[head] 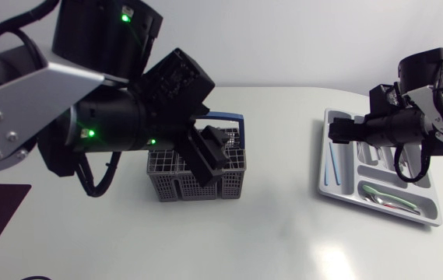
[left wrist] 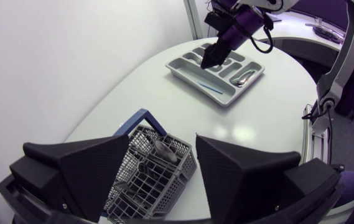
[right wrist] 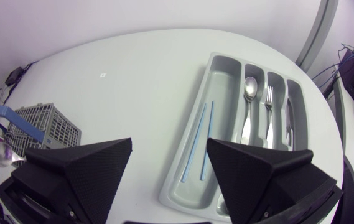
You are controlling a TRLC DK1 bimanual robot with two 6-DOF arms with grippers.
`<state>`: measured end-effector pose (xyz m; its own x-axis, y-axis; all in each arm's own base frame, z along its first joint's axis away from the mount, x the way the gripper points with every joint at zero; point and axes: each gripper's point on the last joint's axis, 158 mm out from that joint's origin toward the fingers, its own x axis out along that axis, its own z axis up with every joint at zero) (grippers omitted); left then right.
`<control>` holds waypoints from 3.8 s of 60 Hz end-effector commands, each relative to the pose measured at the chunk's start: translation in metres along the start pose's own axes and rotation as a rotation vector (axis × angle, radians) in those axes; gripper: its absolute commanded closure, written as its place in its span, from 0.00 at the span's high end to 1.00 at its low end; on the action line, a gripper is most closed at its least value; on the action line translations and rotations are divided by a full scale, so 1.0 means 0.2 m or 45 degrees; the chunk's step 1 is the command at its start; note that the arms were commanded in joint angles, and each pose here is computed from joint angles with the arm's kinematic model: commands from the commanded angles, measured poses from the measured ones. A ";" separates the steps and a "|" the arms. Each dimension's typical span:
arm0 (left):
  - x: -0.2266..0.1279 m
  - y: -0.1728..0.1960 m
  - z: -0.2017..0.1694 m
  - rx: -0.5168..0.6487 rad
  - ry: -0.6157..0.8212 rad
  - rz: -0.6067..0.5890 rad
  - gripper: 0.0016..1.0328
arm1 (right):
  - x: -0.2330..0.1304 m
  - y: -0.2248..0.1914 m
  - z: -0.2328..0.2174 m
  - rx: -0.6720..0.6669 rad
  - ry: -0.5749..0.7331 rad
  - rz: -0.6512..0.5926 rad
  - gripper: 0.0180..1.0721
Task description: Unload the cutlery basket into the drawer organizer.
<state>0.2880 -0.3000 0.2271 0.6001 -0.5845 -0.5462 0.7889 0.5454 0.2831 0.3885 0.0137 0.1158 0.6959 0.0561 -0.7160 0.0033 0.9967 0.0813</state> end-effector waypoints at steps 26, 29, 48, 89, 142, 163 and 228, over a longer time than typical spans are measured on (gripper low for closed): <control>0.00 0.23 -0.16 0.108 -0.064 0.093 0.92 | -0.23 0.25 -0.04 -0.365 -0.318 0.229 0.84; 0.01 0.24 -0.20 0.093 -0.065 0.064 0.92 | -0.25 0.29 -0.05 -0.391 -0.344 0.278 0.84; 0.06 0.15 -0.39 0.063 -0.090 -0.045 0.92 | -0.29 0.49 -0.16 -0.569 -0.355 0.477 0.84; 0.33 0.08 -0.52 0.006 -0.132 0.055 0.70 | -0.15 0.63 -0.27 -0.638 -0.266 0.552 0.84; 0.34 -0.02 -0.48 -0.117 -0.112 0.118 0.31 | -0.14 0.71 -0.32 -0.692 -0.250 0.559 0.85; 0.34 0.01 -0.52 -0.116 -0.080 0.167 0.32 | -0.13 0.71 -0.33 -0.701 -0.242 0.558 0.87; 0.41 0.13 -0.48 -0.143 -0.086 0.209 0.68 | -0.12 0.71 -0.36 -0.715 -0.226 0.554 0.88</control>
<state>0.3368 -0.2705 0.1069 0.7237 -0.5118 -0.4630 0.6688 0.6857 0.2874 0.3263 0.1573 0.1091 0.6737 0.4970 -0.5470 -0.6250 0.7781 -0.0629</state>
